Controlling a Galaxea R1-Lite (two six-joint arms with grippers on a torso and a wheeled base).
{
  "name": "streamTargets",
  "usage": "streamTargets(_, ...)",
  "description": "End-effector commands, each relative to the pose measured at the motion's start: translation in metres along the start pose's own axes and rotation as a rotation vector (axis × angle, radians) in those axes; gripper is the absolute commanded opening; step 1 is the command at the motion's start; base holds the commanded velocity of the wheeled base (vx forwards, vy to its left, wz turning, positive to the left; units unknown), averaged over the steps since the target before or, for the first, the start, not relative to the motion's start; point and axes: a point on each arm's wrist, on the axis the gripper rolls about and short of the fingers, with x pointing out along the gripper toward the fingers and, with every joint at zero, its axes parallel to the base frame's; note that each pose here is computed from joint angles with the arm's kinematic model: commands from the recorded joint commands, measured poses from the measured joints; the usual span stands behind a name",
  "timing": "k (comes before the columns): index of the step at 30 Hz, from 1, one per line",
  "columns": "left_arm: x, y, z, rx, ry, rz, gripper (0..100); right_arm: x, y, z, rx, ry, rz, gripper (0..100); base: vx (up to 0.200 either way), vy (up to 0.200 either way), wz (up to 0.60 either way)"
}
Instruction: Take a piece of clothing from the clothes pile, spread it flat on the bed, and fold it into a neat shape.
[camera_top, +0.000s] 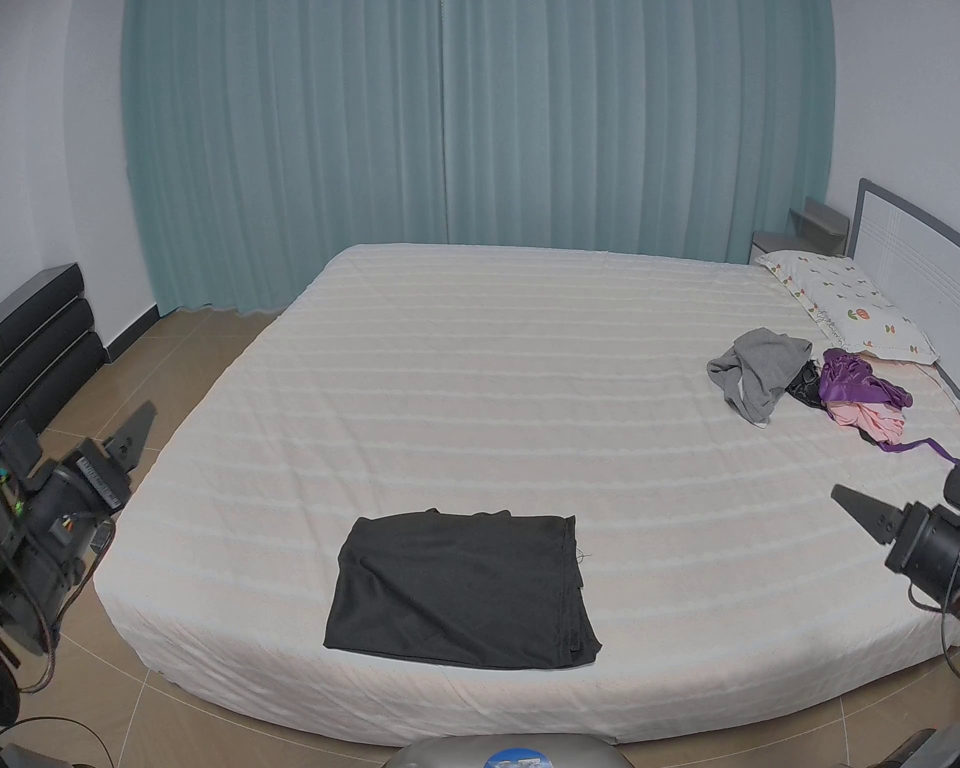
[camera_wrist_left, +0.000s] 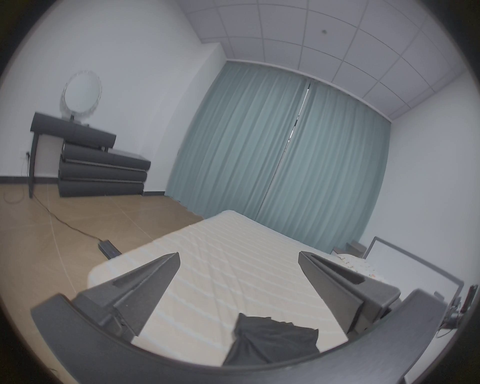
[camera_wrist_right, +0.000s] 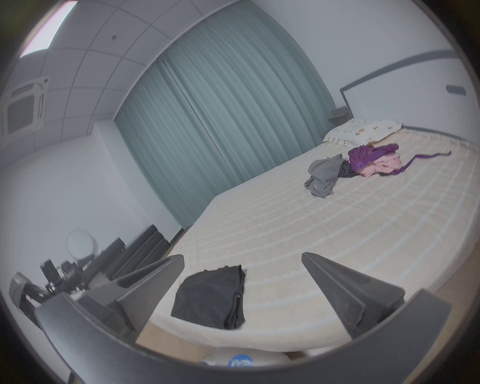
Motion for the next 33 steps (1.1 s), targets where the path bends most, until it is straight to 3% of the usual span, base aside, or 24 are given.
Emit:
streamTargets(1,-0.088,0.028,0.02,0.116,-0.154,0.022,100,-0.085,0.003,-0.027,-0.204,-0.11,0.032,100,0.0,0.0,0.0)
streamTargets(9,-0.147,0.057,0.009,0.246,-0.23,0.112,100,-0.133,-0.007,-0.063,-0.431,-0.12,0.103,100,0.0,0.0,0.0)
streamTargets(14,-0.177,0.07,-0.006,0.355,-0.297,0.157,100,-0.15,-0.01,-0.071,-0.486,-0.151,0.1,100,0.0,0.0,0.0)
streamTargets(16,-0.177,0.07,-0.006,0.355,-0.297,0.157,100,-0.15,-0.01,-0.071,-0.486,-0.151,0.1,100,0.0,0.0,0.0)
streamTargets(20,-0.185,0.072,-0.011,0.392,-0.338,0.195,100,-0.152,-0.01,-0.064,-0.479,-0.238,-0.053,100,0.0,0.0,0.0)
streamTargets(26,-0.19,0.073,-0.022,0.407,-0.358,0.075,100,-0.151,-0.016,-0.065,-0.449,-0.282,-0.264,100,0.0,0.0,0.0)
streamTargets(30,-0.186,0.074,-0.028,0.417,-0.332,0.065,100,-0.163,-0.008,-0.051,-0.453,-0.331,-0.353,100,0.0,0.0,0.0)
streamTargets(33,-0.18,0.077,-0.038,0.443,-0.284,0.007,100,-0.174,-0.003,-0.047,-0.453,-0.307,-0.399,100,0.0,0.0,0.0)
